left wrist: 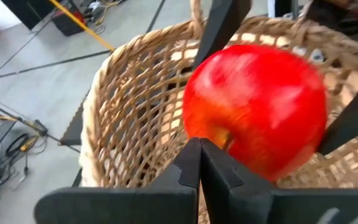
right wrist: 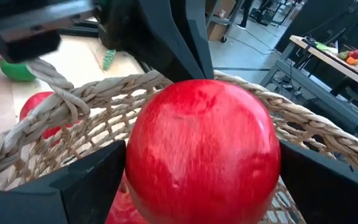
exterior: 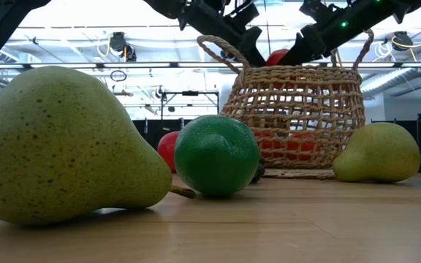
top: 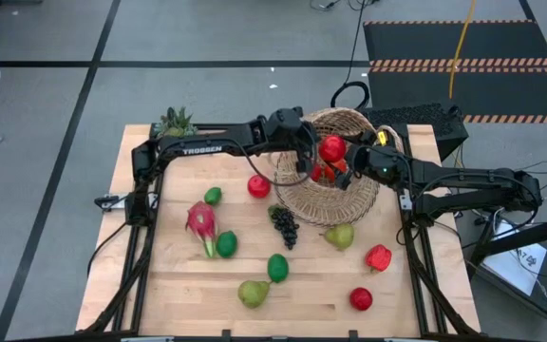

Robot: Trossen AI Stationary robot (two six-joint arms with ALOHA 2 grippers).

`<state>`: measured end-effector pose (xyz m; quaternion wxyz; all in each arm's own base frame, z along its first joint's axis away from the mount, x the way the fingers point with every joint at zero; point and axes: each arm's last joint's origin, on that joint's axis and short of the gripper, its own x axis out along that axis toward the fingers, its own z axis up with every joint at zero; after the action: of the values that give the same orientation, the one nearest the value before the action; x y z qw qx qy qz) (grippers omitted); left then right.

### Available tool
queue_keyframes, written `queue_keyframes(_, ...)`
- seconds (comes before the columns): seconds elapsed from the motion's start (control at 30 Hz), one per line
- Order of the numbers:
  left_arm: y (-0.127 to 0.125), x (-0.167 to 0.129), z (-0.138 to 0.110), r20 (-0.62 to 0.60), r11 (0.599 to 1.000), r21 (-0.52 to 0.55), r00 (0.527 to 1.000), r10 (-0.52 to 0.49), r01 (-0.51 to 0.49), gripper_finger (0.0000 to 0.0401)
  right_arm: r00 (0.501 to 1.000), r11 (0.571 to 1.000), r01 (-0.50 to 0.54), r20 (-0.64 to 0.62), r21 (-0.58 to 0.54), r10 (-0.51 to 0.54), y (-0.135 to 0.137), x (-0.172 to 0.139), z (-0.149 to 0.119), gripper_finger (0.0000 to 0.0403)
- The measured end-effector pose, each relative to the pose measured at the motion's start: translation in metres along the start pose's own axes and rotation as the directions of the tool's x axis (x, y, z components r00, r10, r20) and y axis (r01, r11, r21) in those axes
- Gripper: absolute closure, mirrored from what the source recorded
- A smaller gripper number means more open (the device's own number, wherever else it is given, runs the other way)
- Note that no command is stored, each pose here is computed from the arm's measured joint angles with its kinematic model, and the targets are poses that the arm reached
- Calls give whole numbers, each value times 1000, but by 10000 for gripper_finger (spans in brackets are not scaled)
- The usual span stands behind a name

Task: Build produce basket
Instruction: Put the red apple into the brown basket

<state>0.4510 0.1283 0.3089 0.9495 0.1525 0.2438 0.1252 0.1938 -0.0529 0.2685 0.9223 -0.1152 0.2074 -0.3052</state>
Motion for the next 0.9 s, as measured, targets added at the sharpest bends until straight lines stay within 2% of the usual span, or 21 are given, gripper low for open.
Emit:
queue_keyframes(0.27, -2, -6, 4, 2, 1000, 6, 1000, 2, -2, 386, 1000, 1000, -1, -4, -6, 1, 0, 0, 0, 3)
queue_keyframes(0.43, -6, -33, 31, 112, 1000, 8, 994, 0, -1, 397, 1000, 1000, -3, -12, -13, 3, 0, 0, -1, 3)
queue_keyframes(0.53, -15, -37, 41, 211, 994, 51, 972, -101, 92, 396, 1000, 1000, -6, -7, -11, 6, 0, 0, -1, 3)
queue_keyframes(0.63, -26, -24, 39, 254, 991, 84, 960, -122, 104, 395, 1000, 1000, -13, 3, -9, 13, 0, 0, 0, 3)
queue_keyframes(0.7, -30, -13, 32, 236, 990, 90, 963, -128, 110, 398, 1000, 1000, -28, 8, -8, 28, 1, 0, 0, 3)
queue_keyframes(0.9, -21, 7, 13, 190, 987, 102, 972, -138, 120, 391, 999, 999, -32, 25, 0, 32, 2, -1, 2, 3)
